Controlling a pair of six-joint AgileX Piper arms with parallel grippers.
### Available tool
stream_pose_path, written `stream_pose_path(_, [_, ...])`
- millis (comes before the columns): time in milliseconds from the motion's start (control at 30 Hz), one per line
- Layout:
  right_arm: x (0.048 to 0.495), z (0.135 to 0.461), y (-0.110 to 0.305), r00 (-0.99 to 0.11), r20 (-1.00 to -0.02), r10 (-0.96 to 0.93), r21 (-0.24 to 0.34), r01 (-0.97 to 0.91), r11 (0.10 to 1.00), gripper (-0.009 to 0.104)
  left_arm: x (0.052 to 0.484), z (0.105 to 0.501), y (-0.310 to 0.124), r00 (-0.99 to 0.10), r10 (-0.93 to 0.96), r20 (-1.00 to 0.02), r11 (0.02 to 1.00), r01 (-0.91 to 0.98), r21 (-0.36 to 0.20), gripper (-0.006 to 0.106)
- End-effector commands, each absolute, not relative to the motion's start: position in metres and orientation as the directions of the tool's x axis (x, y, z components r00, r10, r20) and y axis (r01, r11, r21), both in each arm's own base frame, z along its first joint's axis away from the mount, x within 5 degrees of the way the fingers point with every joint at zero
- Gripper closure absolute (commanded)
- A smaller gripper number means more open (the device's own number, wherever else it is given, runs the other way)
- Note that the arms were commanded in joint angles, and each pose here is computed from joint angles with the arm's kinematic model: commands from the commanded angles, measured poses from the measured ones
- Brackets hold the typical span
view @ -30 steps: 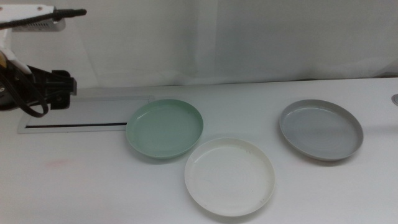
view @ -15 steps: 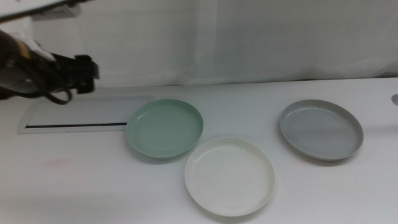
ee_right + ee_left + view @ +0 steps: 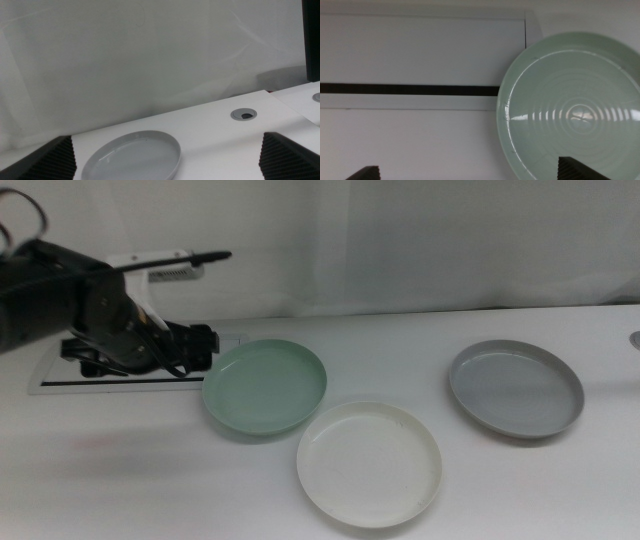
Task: Stack the three bowls on top of each other.
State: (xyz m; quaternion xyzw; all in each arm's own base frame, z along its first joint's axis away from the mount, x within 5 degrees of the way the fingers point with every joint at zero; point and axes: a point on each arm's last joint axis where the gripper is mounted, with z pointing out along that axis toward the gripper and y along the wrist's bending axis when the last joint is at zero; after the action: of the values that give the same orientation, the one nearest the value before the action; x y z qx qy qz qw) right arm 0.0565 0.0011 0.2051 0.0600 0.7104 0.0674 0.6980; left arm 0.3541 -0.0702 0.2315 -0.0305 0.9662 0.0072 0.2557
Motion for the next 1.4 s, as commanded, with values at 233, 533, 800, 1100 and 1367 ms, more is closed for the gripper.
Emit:
stream_pose_path(233, [0.056,0.194,0.001,-0.016,-0.986,0.168,0.168,-0.009,0.986,-0.008,0.378,0.182,-0.078,-0.892,-0.069,-0.446,0.998,-0.068,-0.018,0.016])
stream_pose_path(533, [0.056,0.194,0.001,-0.016,-0.986,0.168,0.168,-0.009,0.986,-0.008,0.396,0.166,-0.083,-0.903,-0.072,-0.423,0.997,-0.074,-0.012,0.019])
stream_pose_path(800, [0.056,0.194,0.001,-0.016,-0.985,0.17,0.17,-0.009,0.985,-0.008,0.401,0.148,-0.088,-0.922,-0.1,-0.373,0.995,-0.089,-0.047,0.019])
stream_pose_path(1100, [0.056,0.194,0.001,-0.016,-0.985,0.17,0.17,-0.009,0.985,-0.008,0.401,0.137,-0.088,-0.934,-0.099,-0.344,0.995,-0.092,-0.037,0.019])
stream_pose_path(1367, [0.056,0.194,0.001,-0.016,-0.985,0.17,0.17,-0.009,0.985,-0.008,0.4,0.136,-0.089,-0.936,-0.116,-0.334,0.993,-0.103,-0.055,0.098])
